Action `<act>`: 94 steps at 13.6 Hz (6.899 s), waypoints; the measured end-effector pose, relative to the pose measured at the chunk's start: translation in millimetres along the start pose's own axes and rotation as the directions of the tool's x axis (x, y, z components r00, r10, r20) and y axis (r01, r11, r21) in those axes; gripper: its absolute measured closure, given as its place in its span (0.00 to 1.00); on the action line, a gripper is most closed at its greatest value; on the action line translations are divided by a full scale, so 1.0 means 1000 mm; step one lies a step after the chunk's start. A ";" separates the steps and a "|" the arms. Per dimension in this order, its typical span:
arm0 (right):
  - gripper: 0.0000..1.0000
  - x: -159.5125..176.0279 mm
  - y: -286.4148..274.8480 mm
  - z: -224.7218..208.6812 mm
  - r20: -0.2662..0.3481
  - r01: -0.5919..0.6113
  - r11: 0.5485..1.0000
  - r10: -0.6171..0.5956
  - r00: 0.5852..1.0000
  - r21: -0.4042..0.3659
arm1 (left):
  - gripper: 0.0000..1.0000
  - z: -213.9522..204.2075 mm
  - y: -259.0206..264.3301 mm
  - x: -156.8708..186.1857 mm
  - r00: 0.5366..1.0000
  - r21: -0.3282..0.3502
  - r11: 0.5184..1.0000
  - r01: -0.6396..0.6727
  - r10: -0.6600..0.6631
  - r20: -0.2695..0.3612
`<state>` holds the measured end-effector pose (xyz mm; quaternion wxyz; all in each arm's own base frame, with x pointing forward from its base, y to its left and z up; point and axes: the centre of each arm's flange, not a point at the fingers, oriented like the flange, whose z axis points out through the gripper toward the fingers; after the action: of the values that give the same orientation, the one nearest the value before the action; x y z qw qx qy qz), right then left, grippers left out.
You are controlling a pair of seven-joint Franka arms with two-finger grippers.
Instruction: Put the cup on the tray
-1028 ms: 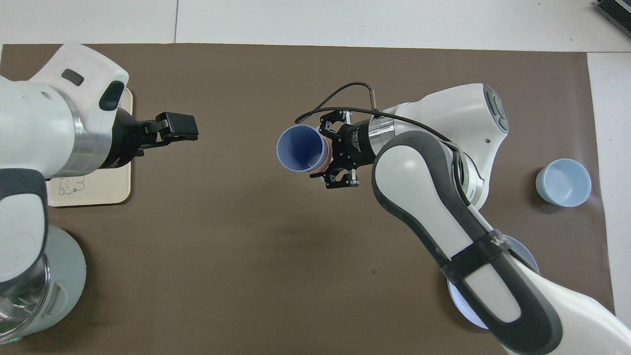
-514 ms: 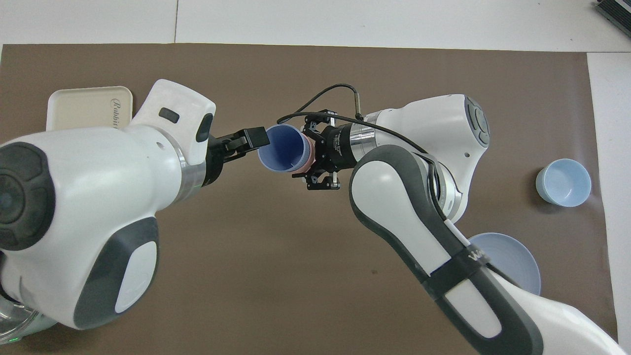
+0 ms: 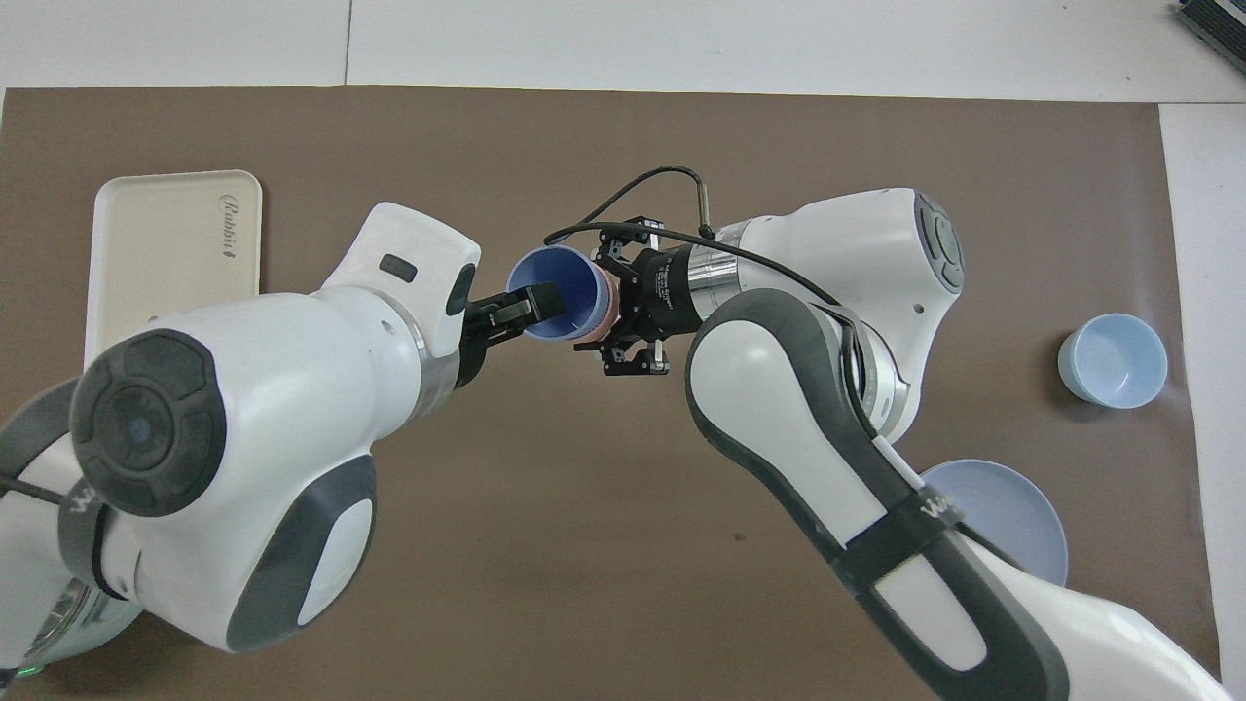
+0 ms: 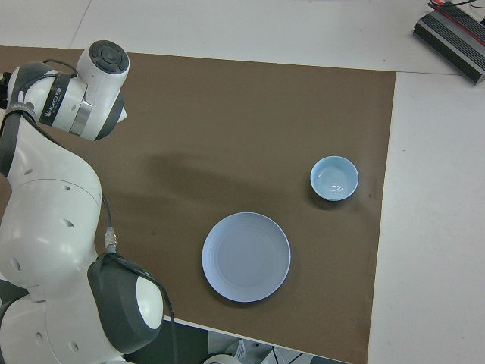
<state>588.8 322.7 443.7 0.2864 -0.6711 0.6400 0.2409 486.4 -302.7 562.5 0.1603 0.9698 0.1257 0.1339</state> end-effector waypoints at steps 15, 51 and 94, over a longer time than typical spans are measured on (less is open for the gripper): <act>0.21 0.004 -0.003 -0.003 -0.003 -0.006 1.000 0.006 1.000 0.016 | 0.95 -0.074 -0.004 0.038 0.993 -0.028 0.993 0.114 -0.114 0.022; 0.21 0.420 -0.003 -0.150 0.120 -0.146 0.978 0.128 0.984 0.149 | 0.00 -0.013 -0.369 0.226 0.916 0.234 0.887 -0.397 0.367 0.163; 0.01 0.093 0.039 -0.357 -0.086 0.692 0.190 -0.980 0.182 -0.697 | 0.00 -0.111 -0.220 0.147 0.888 0.225 0.883 -0.411 0.332 0.318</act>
<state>541.0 7.7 633.9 -0.0052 -0.9961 0.0875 -0.0050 545.6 -27.7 619.9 0.0049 0.9975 -0.0693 0.0091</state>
